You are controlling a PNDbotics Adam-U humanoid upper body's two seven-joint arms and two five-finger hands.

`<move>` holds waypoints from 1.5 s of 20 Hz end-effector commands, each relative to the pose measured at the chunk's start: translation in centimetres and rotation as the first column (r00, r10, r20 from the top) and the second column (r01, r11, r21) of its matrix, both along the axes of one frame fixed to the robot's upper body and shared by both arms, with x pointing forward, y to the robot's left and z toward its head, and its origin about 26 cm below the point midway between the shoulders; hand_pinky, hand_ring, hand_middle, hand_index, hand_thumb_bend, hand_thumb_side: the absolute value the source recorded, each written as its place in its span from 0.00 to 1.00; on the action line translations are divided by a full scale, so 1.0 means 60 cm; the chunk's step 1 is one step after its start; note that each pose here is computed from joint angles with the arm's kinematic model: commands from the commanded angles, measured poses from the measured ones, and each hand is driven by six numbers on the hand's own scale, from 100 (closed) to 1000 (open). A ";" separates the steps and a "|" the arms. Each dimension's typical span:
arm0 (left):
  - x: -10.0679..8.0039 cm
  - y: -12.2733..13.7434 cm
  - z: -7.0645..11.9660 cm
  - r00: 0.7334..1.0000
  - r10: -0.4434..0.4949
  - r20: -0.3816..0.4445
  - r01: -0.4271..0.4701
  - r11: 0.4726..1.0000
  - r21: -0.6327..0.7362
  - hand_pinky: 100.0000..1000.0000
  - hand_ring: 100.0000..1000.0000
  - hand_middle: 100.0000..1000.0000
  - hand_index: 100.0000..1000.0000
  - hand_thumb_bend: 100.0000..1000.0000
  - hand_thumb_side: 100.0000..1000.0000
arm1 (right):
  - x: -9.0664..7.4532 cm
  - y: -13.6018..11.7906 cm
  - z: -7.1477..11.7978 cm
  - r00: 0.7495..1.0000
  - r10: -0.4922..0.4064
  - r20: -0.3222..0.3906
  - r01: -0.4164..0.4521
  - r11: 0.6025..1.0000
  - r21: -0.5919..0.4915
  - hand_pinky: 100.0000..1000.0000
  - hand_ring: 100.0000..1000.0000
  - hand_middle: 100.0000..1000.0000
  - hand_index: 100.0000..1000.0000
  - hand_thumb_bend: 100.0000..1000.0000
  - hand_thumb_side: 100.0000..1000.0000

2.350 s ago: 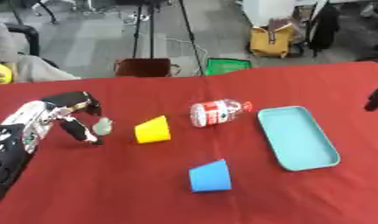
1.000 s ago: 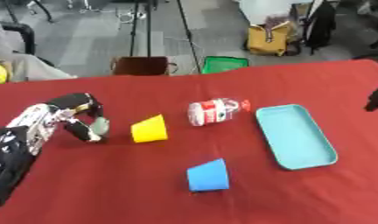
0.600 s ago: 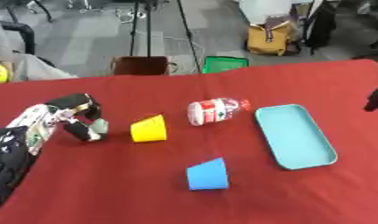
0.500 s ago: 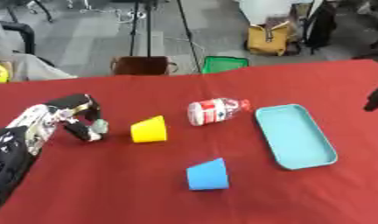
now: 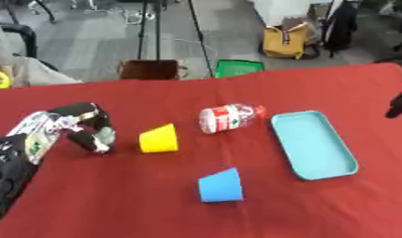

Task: Pick up objects on the table and place them in the box.

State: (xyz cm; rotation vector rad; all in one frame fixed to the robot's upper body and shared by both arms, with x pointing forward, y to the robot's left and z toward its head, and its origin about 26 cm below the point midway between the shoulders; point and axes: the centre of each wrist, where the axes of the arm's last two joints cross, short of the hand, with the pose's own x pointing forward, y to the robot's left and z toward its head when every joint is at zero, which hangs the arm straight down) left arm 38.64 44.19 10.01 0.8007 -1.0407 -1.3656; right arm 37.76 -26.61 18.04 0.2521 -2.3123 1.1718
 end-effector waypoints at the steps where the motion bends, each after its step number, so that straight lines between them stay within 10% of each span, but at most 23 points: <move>1: 0.000 0.023 0.045 0.996 0.040 0.082 -0.046 0.997 0.068 0.65 0.59 0.48 0.63 0.55 0.19 | 0.001 -0.005 0.018 0.996 0.048 0.081 -0.044 0.998 -0.048 0.56 0.57 0.60 0.70 0.12 0.40; 4: -0.001 0.024 0.046 0.993 0.054 0.109 -0.065 0.992 0.104 0.65 0.59 0.48 0.63 0.55 0.19 | 0.001 -0.005 0.017 0.996 0.048 0.081 -0.044 0.998 -0.048 0.56 0.57 0.60 0.70 0.12 0.40; 5: -0.001 0.025 0.045 0.992 0.057 0.113 -0.070 0.992 0.107 0.64 0.58 0.48 0.62 0.35 0.09 | 0.001 -0.005 0.017 0.996 0.048 0.081 -0.044 0.998 -0.048 0.56 0.57 0.60 0.70 0.13 0.39; 6: -0.001 0.028 0.045 0.989 0.074 0.124 -0.087 0.991 0.105 0.64 0.58 0.47 0.62 0.53 0.18 | 0.001 -0.005 0.017 0.996 0.048 0.081 -0.044 0.998 -0.048 0.56 0.57 0.60 0.70 0.13 0.40; 25: -0.001 0.031 0.020 0.997 0.068 0.041 -0.070 0.996 0.046 0.65 0.61 0.52 0.65 0.49 0.25 | 0.002 -0.003 0.017 0.995 0.054 0.082 -0.050 0.998 -0.046 0.56 0.56 0.60 0.70 0.12 0.41; 30: 0.001 0.024 0.014 0.998 0.059 0.038 -0.061 0.997 0.040 0.60 0.54 0.39 0.49 0.38 0.18 | 0.003 -0.003 0.017 0.995 0.054 0.082 -0.050 0.998 -0.045 0.56 0.56 0.60 0.70 0.12 0.41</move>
